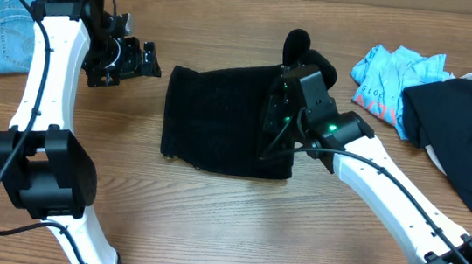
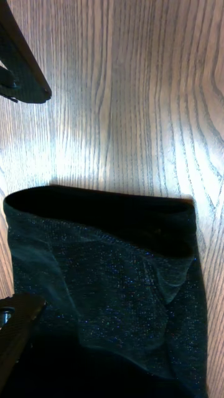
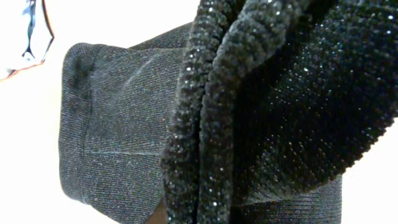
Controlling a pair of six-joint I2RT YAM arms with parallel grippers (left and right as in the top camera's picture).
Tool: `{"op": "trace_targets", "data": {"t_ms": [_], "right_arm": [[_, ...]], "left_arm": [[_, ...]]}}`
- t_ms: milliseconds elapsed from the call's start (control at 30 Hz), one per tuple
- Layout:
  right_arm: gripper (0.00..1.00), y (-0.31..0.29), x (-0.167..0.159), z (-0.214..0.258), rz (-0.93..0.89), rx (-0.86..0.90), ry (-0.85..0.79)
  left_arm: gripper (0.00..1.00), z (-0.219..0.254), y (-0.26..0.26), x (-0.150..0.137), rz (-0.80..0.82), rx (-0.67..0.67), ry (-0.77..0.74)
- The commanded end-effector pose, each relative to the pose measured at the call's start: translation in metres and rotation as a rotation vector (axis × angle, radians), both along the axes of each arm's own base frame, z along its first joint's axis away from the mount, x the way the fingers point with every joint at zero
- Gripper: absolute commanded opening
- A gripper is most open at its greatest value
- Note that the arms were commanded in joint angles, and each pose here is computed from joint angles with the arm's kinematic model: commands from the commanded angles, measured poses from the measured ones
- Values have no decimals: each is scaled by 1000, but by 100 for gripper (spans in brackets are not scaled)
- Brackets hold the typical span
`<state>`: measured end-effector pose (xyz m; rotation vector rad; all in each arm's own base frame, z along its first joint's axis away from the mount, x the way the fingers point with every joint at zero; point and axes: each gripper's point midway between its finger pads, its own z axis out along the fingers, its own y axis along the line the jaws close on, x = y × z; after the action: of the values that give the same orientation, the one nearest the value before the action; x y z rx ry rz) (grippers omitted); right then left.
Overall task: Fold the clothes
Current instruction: 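Fold the sweater's right half leftward over the left half with right gripper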
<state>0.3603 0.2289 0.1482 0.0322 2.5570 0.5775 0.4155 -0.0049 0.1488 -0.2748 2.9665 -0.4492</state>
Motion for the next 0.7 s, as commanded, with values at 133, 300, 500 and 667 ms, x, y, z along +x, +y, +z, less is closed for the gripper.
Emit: {"op": "trace_targets", "data": {"t_ms": [133, 300, 500, 667], "right_arm": [[6, 40, -20, 20, 142, 54, -43], [7, 50, -28, -2, 180, 47, 25], [4, 77, -33, 15, 234, 98, -13], [11, 89, -39, 11, 218, 123, 19]], "left_arm": [[100, -4, -4, -1, -38, -11, 3], [100, -4, -4, -2, -38, -11, 5], [100, -4, -4, -2, -41, -10, 5], [100, -4, -4, -2, -41, -11, 4]]}}
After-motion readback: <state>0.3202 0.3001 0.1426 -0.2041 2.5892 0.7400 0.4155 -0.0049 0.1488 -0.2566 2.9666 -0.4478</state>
